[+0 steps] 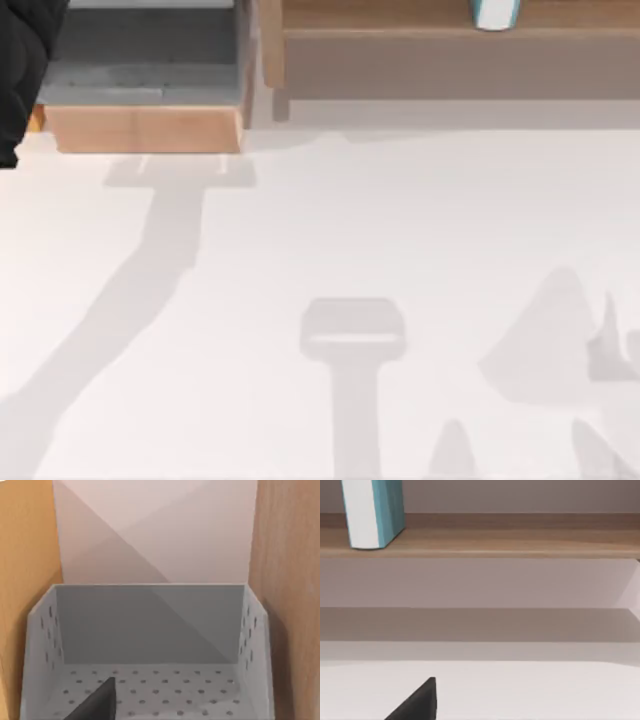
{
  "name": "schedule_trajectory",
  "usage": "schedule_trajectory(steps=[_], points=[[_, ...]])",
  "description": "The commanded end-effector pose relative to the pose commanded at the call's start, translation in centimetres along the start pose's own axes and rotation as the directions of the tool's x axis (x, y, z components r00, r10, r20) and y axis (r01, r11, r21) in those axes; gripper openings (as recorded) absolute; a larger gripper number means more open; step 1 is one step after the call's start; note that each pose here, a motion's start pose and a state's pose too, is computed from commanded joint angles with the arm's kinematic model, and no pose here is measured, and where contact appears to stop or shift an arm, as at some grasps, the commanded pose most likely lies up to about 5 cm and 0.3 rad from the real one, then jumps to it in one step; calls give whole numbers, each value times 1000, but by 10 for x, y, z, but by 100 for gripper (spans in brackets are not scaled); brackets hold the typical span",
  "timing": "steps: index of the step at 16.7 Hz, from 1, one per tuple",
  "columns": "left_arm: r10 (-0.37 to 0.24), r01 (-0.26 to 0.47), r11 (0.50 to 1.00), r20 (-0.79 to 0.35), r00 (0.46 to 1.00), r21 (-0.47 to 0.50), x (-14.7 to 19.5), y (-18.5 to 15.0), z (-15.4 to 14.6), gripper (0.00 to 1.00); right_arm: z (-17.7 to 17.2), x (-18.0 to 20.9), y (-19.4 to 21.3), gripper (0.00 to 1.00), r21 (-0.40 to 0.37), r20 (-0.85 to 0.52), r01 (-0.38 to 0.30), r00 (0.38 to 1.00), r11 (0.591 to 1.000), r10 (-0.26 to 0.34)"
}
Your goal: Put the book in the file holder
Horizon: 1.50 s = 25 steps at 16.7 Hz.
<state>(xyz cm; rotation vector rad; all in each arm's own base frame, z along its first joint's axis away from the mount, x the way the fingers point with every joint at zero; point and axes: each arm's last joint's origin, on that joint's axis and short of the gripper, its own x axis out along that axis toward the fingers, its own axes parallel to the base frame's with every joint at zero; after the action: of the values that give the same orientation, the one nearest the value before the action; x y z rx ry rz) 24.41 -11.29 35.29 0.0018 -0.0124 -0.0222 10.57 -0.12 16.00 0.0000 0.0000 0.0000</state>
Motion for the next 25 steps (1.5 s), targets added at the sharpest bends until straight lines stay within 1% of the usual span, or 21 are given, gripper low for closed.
schedule_trajectory(steps=[2, 3, 5, 8, 10, 12, 15, 17, 20, 25], points=[[-1, 2, 1000, -19, 1000, 9, 44, -47, 3, 100, 0, 0, 0, 100, 0, 0, 0, 1000, 1000, 0], [-1, 2, 1000, -28, 1000, 15, 64, -72, 0, 100, 0, 0, 0, 100, 0, 0, 0, 1000, 1000, 0], [0, 1, 1000, -43, 999, 26, 102, -126, -16, 100, 0, 0, 0, 100, 0, 0, 0, 1000, 1000, 0], [2, 0, 999, -56, 998, 41, 141, -202, -57, 100, 0, 0, 0, 100, 0, 0, 0, 1000, 1000, 0], [3, -1, 999, -56, 998, 44, 156, -245, -88, 100, 0, 0, 0, 100, 0, 0, 0, 1000, 1000, 0], [4, -2, 999, -48, 999, 39, 164, -278, -115, 100, 0, 0, 0, 100, 0, 0, 0, 1000, 1000, 0], [4, -3, 1000, -29, 1000, 18, 167, -312, -141, 100, 0, 0, 0, 100, 0, 0, 0, 1000, 1000, 0], [4, -4, 1000, -14, 1000, 1, 167, -324, -149, 100, 0, 0, 0, 100, 0, 0, 0, 1000, 1000, 0], [5, -5, 1000, -1, 1000, -15, 166, -331, -151, 100, 0, 0, 0, 100, 0, 0, 0, 1000, 1000, 0], [9, -9, 1000, -2, 1000, -13, 168, -329, -150, 100, 0, 0, 0, 100, 0, 0, 0, 1000, 1000, 0]])
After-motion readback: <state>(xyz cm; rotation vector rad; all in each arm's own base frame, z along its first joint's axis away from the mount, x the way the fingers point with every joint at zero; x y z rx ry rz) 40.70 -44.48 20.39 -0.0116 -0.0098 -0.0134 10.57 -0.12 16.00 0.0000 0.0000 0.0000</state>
